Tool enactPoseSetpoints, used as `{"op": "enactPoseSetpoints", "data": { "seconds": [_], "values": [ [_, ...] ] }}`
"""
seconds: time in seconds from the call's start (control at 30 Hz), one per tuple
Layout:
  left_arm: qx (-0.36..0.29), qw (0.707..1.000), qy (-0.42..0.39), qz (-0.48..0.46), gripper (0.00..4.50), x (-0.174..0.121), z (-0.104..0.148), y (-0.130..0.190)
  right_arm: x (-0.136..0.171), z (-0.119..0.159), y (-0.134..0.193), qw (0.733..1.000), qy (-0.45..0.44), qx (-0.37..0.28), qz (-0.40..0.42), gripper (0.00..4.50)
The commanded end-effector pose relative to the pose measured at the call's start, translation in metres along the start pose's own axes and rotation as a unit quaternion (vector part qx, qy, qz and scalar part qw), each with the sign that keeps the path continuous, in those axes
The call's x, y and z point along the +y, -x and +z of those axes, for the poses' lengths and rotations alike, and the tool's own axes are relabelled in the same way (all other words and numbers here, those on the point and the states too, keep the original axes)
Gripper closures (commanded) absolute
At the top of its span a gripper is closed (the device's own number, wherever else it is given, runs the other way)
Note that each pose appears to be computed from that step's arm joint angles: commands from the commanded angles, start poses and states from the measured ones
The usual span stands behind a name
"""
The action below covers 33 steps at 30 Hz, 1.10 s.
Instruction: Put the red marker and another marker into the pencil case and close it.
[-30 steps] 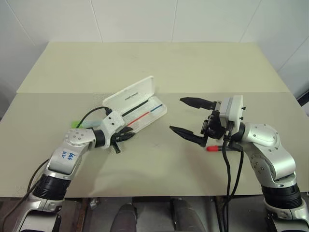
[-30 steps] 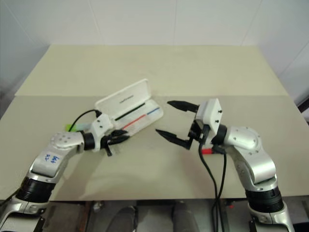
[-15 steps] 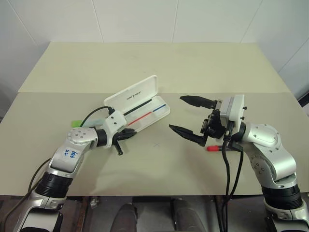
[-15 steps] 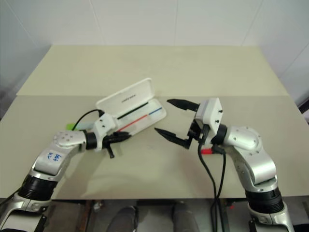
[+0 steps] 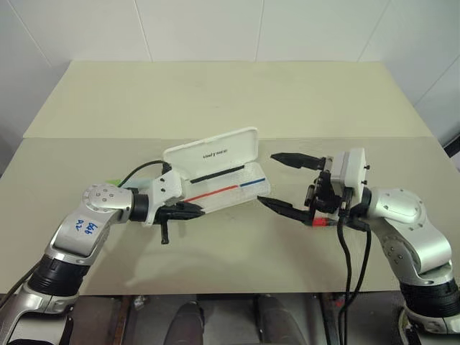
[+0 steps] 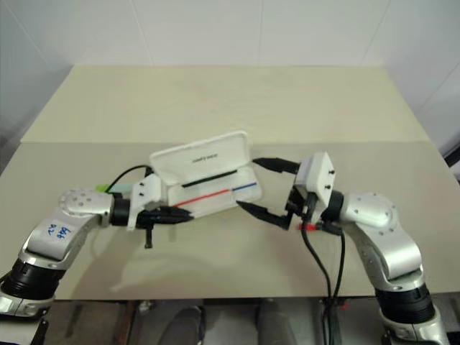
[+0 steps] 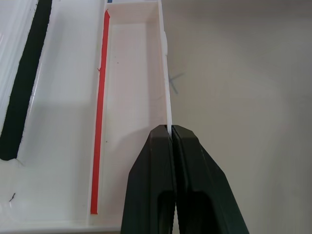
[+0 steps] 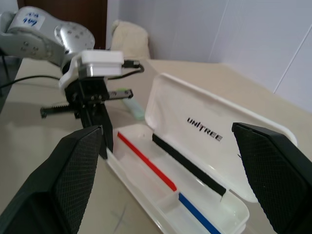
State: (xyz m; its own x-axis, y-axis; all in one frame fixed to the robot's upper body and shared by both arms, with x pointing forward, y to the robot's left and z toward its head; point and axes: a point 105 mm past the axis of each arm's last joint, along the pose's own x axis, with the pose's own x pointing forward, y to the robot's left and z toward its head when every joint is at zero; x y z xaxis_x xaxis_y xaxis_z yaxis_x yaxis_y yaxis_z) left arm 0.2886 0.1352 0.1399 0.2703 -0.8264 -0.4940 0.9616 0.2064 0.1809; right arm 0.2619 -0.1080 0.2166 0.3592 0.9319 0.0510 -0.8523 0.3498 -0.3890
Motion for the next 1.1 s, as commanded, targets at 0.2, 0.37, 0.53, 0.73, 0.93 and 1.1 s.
{"op": "enactPoseSetpoints", "data": {
  "seconds": [0.2, 0.37, 0.53, 0.73, 0.93, 1.1],
  "values": [
    [0.007, 0.998, -0.044, -0.038, 4.47, -0.01, 0.01, -0.01, 0.019, 0.003, 0.03, 0.999, 0.003, 0.04, 0.012, 0.0],
    [0.021, 0.997, -0.046, -0.066, 4.47, -0.014, 0.007, -0.019, 0.026, 0.002, 0.038, 0.999, -0.008, 0.053, 0.003, 0.0],
    [0.03, 0.995, -0.054, -0.08, 4.47, -0.014, 0.006, -0.023, 0.029, 0.002, 0.039, 0.998, -0.011, 0.059, 0.002, 0.0],
    [0.063, 0.993, -0.052, -0.082, 4.47, -0.014, -0.008, -0.018, 0.032, 0.001, 0.037, 0.998, -0.013, 0.055, -0.004, 0.0],
    [0.055, 0.994, -0.042, -0.082, 3.98, -0.016, -0.004, -0.019, 0.03, 0.001, 0.034, 0.999, -0.012, 0.05, -0.003, 0.0],
    [0.034, 0.996, -0.028, -0.084, 2.51, -0.018, 0.004, -0.019, 0.028, 0.001, 0.03, 0.999, -0.009, 0.045, 0.0, 0.0]
  ]
}}
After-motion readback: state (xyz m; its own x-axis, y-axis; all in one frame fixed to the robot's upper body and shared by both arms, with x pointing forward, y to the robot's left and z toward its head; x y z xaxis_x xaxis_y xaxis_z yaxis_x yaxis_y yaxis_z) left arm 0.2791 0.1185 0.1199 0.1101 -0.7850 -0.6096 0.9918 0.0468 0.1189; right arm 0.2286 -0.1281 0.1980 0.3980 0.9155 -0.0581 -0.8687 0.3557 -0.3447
